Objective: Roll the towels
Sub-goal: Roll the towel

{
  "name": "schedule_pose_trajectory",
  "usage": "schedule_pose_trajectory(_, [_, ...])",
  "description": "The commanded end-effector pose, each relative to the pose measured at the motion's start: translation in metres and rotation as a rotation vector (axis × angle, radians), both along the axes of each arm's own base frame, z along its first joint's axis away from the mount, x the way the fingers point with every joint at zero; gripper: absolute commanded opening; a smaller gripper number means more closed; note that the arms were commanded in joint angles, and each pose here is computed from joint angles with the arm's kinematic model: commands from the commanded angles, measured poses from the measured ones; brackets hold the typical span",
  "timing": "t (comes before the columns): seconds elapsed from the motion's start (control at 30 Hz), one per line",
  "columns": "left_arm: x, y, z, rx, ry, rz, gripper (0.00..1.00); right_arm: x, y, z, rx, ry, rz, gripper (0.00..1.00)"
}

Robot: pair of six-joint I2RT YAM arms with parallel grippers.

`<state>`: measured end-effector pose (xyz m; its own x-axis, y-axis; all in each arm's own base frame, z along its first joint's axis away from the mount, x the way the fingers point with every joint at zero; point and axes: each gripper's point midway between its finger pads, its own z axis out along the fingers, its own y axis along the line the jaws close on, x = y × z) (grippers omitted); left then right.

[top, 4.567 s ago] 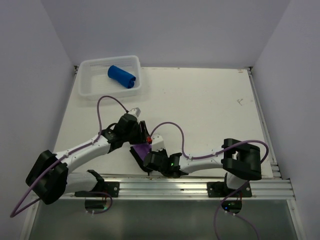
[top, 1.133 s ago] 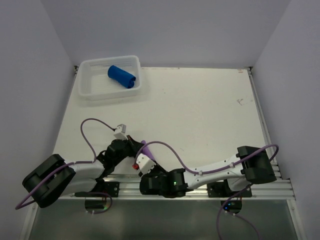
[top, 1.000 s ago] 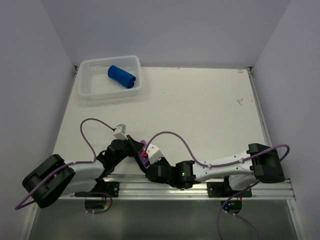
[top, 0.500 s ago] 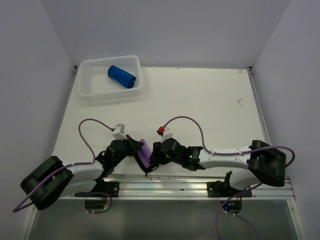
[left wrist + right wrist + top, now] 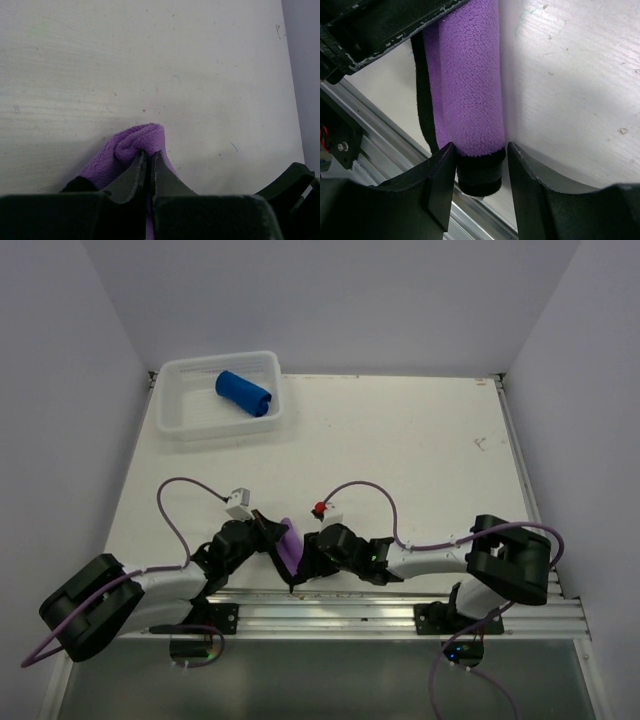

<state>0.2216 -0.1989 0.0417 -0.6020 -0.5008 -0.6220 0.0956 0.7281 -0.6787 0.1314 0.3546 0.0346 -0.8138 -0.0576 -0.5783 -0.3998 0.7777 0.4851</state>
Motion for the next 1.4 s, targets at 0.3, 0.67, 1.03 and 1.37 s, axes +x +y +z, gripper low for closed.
schedule_pose_trajectory(0.3, [-0.017,0.024,-0.030,0.059,0.036,0.033,0.00,-0.003,0.007,-0.008,-0.013,0.001,0.048,0.17])
schedule_pose_trajectory(0.67, [-0.006,0.019,0.005,0.088,0.075,0.062,0.43,0.005,-0.002,-0.003,-0.099,-0.063,0.006,0.00])
schedule_pose_trajectory(1.03, [-0.011,0.005,0.038,0.037,0.217,0.054,0.46,0.000,0.000,0.013,-0.233,-0.240,-0.015,0.00])
schedule_pose_trajectory(1.37, [-0.011,-0.035,0.062,-0.135,0.256,-0.059,0.37,0.006,-0.006,0.022,-0.450,-0.389,-0.099,0.00])
